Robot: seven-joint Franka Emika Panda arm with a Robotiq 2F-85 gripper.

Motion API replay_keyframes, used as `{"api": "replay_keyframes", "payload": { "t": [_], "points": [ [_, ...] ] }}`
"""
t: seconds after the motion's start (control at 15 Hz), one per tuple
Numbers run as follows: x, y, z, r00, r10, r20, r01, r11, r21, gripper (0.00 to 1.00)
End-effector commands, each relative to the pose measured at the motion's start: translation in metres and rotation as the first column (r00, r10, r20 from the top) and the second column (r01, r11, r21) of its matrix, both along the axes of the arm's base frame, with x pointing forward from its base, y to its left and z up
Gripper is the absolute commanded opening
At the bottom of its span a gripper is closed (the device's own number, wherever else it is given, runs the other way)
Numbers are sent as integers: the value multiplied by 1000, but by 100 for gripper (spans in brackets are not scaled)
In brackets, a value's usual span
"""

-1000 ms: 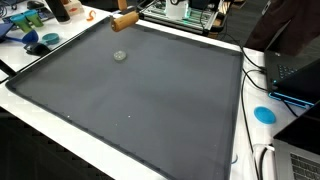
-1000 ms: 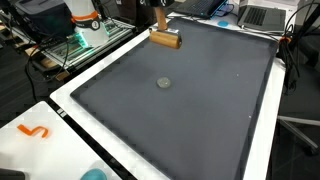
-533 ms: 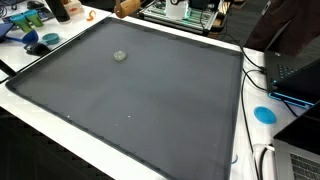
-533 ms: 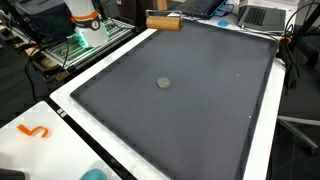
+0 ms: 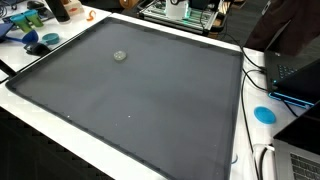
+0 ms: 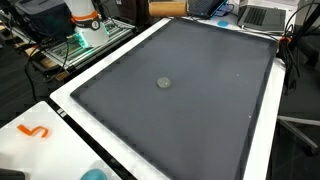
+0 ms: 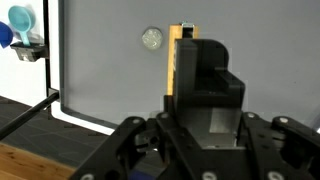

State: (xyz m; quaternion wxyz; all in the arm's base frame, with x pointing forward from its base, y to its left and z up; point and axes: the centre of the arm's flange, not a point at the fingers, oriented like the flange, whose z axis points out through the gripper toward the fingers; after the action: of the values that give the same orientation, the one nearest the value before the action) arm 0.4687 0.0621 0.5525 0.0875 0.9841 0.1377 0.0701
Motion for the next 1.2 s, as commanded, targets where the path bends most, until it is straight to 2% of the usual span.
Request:
{"api": "replay_keyframes", "payload": {
  "t": [0.0, 0.6, 0.67, 0.73, 0.93, 1.13],
  "points": [
    [0, 1, 1, 1000, 2, 1, -2, 1000, -2, 49],
    [0, 1, 2, 1000, 2, 0, -2, 1000, -4, 49],
    [0, 1, 2, 1000, 2, -1, -2, 1000, -4, 24],
    [8, -5, -9, 1000, -25, -11, 25, 1000, -18, 24],
    [23, -14, -43, 998, -3, -66, 4, 1000, 10, 24],
    [35, -22, -79, 997, -6, -81, 8, 1000, 23, 24]
  ]
}}
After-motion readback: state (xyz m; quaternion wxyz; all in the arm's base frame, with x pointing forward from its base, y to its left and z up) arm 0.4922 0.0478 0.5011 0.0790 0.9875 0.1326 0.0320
